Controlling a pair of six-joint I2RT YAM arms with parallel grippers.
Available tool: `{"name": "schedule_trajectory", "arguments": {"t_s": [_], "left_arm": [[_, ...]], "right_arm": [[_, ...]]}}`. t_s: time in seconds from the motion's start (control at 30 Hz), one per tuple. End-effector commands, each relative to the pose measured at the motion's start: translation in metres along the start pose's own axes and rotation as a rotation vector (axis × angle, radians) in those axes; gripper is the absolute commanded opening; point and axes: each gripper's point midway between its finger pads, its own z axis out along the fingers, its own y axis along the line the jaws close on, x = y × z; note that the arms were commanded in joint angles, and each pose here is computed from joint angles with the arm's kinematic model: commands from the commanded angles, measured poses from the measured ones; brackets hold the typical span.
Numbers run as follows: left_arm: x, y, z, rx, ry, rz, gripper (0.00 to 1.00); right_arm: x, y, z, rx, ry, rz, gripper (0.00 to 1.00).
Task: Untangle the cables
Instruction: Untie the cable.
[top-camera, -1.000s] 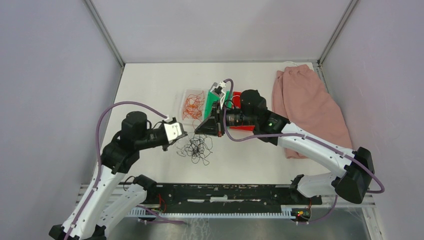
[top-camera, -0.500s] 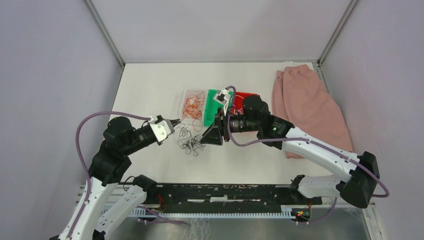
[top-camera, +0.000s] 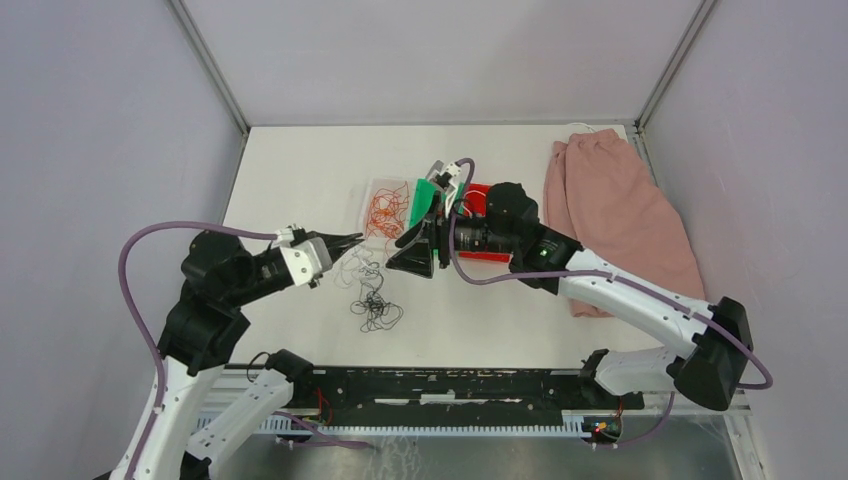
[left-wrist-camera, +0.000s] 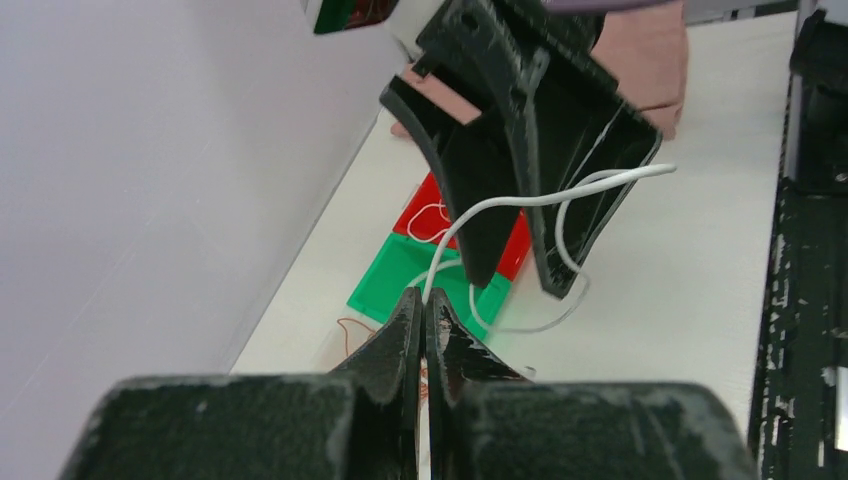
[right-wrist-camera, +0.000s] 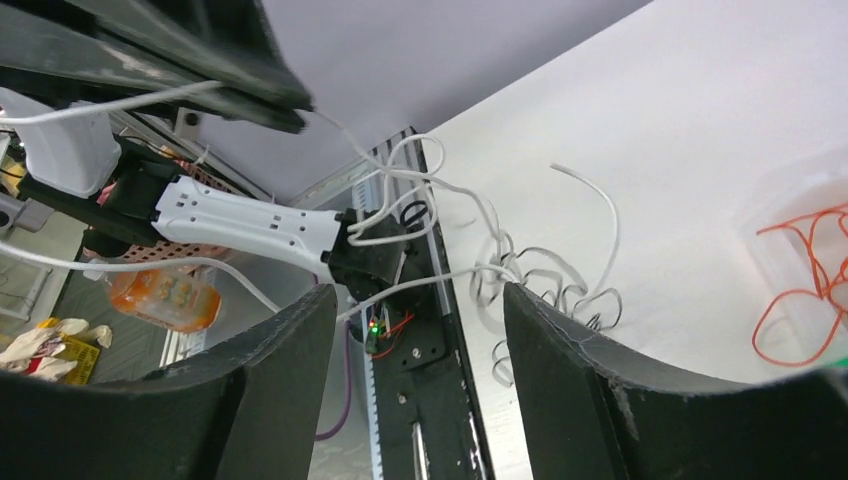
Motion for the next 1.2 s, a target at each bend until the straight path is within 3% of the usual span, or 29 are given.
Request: {"name": "schedule_trajectory", "arguments": {"t_s": [0.0,0.33,0.6,1.17], "left_arm": [[-0.039,0.000,-0.002,0.036,-0.098,-0.082,0.03],[-0.052,-0.015,0.000,0.139,-0.116,-0.221,0.03],[-0.061,-0.024,0.004,0.227,-0.132,-0.294,0.03],[-0.121,-0.028,-0.009,0.358,-0.229,-0.386,0.03]], "right_arm": [[-0.035,0.022,0.013,-0.105,-0.161,-0.109,0.69],[-0.053,0.057,0.025,-0.224,-0.253,-0.175,0.70],[-0.053,0.048,0.043,-0.199,-0.240,-0.147,0.66],[0.030,-0.068,0.069,0.159,-0.178,-0.007,0.60]]}}
